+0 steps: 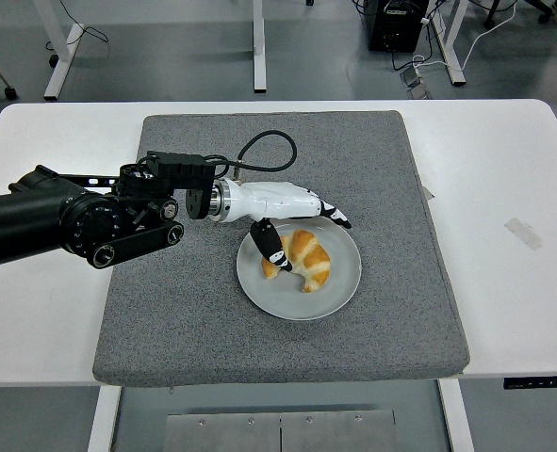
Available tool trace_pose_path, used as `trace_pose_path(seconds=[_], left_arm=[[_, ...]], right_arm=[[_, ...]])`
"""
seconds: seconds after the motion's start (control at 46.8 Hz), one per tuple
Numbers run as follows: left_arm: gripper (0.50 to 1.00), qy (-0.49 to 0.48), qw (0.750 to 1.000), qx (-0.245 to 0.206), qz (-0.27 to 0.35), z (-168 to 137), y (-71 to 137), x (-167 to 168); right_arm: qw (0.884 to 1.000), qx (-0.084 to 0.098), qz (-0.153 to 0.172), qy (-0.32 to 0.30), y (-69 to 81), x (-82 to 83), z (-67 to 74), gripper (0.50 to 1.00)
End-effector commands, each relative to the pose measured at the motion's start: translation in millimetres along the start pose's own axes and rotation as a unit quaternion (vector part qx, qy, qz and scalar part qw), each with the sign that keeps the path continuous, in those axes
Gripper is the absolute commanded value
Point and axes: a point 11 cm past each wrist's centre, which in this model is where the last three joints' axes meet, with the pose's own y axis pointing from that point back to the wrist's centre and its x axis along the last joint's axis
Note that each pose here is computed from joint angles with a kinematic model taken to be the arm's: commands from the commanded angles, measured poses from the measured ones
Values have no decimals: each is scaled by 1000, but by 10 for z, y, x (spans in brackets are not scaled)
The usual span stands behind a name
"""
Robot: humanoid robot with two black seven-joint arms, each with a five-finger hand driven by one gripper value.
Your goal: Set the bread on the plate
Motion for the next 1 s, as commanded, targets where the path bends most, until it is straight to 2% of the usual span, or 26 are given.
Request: trace_pose_path(seconds=[0.0,0.299,0.534,0.662,0.812,0.983], left_arm=[[975,16,1000,-2,10,6,0,30],[990,106,991,-15,82,55,27,358],[996,213,965,-18,152,-57,171,609],[996,291,935,-1,204,-306,365,707],[996,384,878,18,287,-684,662,844],[996,450,819,36,354,-1018,992,908]], right_arm=[[1000,0,0,0,0,0,1,1000],[1000,0,0,0,0,0,1,1000],[1000,1,0,0,-2,0,-8,1000],[1000,0,0,0,0,0,1,1000],[1000,0,0,0,0,0,1,1000],[1000,0,0,0,0,0,1,1000]])
